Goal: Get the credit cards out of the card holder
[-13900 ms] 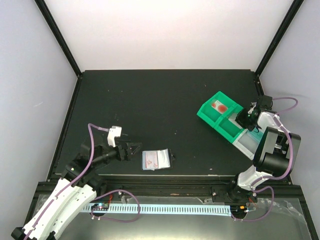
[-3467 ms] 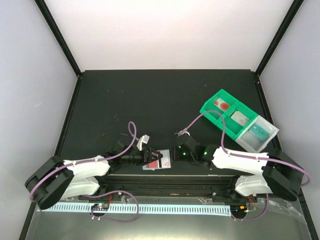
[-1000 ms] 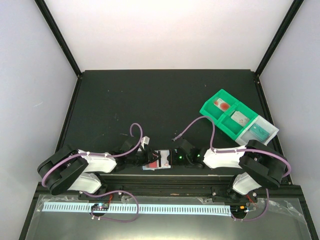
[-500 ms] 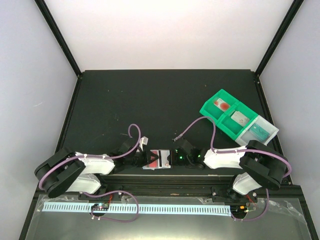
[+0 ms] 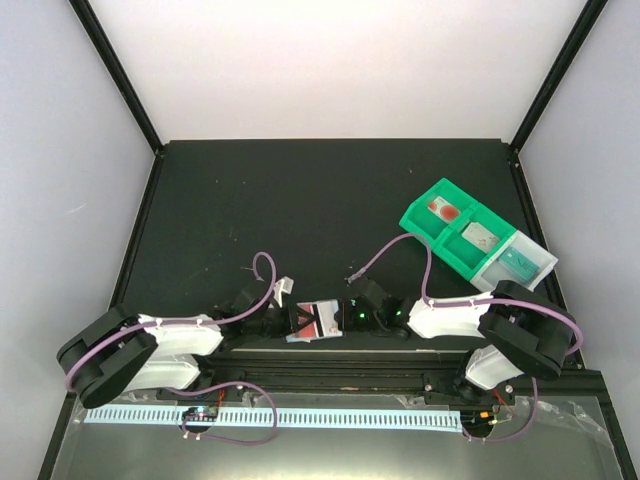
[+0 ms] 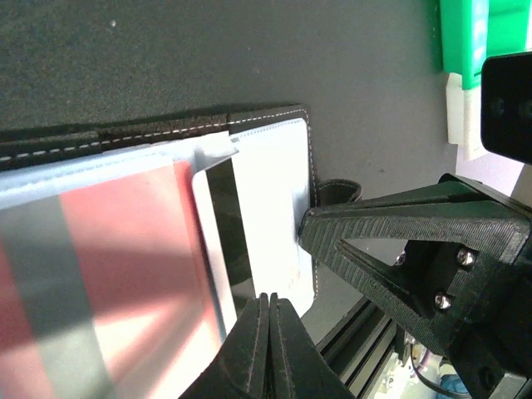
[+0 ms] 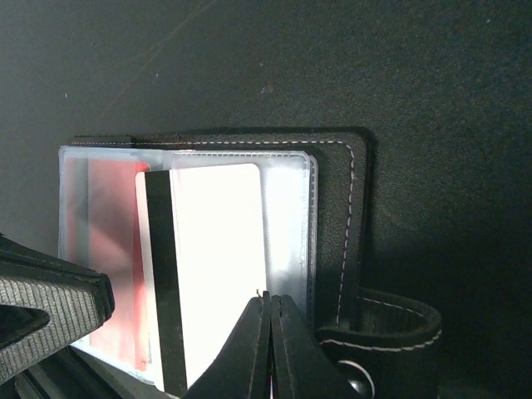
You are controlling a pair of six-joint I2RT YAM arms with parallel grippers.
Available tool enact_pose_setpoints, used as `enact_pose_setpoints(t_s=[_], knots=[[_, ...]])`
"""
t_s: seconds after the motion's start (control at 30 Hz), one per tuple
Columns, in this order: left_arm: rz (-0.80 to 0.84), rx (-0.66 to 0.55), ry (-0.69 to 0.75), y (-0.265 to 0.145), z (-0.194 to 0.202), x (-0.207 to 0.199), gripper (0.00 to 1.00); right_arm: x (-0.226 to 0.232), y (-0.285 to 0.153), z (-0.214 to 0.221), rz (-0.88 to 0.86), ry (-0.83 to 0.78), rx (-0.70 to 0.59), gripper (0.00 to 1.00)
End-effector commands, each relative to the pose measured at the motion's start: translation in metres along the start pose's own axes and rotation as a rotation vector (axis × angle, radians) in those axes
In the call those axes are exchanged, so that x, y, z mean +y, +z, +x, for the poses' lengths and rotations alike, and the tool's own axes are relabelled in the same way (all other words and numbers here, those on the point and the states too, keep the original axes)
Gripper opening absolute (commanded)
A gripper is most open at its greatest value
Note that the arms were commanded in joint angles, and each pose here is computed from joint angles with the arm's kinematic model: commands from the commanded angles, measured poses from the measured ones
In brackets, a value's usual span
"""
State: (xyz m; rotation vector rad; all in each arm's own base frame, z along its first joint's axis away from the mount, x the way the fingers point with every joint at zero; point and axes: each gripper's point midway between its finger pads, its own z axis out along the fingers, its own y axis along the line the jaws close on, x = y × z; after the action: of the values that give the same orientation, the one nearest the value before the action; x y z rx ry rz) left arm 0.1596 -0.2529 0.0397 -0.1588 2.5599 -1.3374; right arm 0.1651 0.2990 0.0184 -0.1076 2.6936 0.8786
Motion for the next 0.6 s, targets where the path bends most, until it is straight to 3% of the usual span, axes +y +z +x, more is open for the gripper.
enact_pose_setpoints(t_s=[0.0, 0.23, 0.37, 0.57], knots=[[-0.009, 0.008, 0.005, -0.003, 0.004, 0.002, 0.02, -0.034, 0.003, 0.025, 0.11, 0.002, 0.069, 0.01], [-0.053, -0.022, -0.005, -0.008, 0.002, 0.011, 0.03, -0.035, 0.003, 0.027, 0.105, 0.008, 0.075, 0.01], [-0.038, -0.033, 0.009, -0.009, -0.002, 0.004, 0.24, -0.021, -0.006, 0.018, 0.075, -0.012, 0.056, 0.01], [-0.015, -0.03, 0.022, -0.008, -0.004, -0.005, 0.39, 0.016, -0.023, 0.003, -0.035, -0.037, 0.024, 0.02]])
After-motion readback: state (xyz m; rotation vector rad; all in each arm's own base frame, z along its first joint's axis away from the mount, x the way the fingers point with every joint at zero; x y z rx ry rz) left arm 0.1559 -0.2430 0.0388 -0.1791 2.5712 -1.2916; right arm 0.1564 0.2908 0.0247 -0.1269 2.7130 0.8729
